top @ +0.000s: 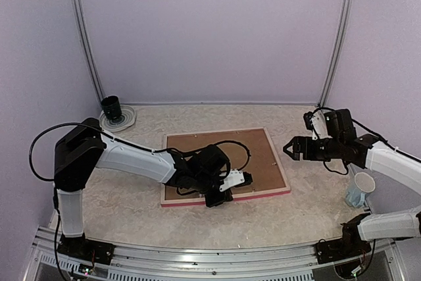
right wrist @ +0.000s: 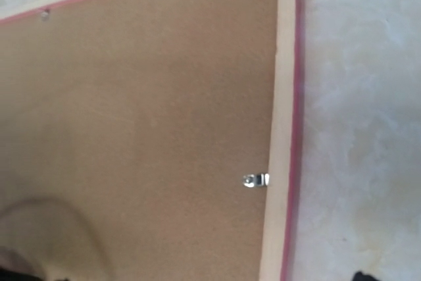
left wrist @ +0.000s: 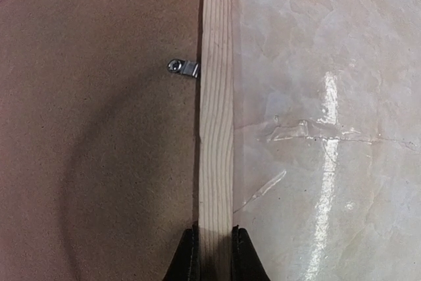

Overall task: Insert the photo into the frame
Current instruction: Pick up the photo frame from the center of the board.

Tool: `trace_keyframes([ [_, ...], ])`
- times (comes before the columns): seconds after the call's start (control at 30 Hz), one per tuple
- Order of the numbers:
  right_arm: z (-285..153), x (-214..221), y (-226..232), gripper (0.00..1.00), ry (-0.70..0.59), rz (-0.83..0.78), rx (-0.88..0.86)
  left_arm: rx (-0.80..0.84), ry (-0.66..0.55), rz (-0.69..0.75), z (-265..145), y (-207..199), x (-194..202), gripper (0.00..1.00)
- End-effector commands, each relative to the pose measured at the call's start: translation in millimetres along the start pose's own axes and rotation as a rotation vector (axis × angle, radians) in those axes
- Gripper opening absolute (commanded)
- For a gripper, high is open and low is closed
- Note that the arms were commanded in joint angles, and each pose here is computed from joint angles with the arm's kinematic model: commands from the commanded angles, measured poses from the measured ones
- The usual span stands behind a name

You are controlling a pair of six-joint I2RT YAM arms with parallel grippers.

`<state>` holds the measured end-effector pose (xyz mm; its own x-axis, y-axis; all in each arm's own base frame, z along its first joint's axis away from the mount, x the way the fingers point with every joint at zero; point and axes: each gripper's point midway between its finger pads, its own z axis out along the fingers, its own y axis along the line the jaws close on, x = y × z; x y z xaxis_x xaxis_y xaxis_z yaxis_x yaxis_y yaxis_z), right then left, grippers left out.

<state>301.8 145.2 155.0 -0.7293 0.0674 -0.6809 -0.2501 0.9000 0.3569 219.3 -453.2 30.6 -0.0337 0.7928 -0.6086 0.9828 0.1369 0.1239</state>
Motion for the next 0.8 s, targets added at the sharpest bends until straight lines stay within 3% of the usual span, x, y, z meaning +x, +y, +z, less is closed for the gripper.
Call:
trace_keyframes([
  [0.0,-11,-6,8,0.93,-0.047,-0.011,-0.048,-0.043,-0.04,-0.08,-37,20,-26,0.0],
  [0.3,4,18,19,0.93,0.063,0.141,-0.174,-0.034,-0.234,-0.015,-116,15,-86,0.0],
  [0.77,-10,25,66,0.89,0.221,0.53,-0.679,-0.033,-0.235,0.06,-139,0,-98,0.0],
])
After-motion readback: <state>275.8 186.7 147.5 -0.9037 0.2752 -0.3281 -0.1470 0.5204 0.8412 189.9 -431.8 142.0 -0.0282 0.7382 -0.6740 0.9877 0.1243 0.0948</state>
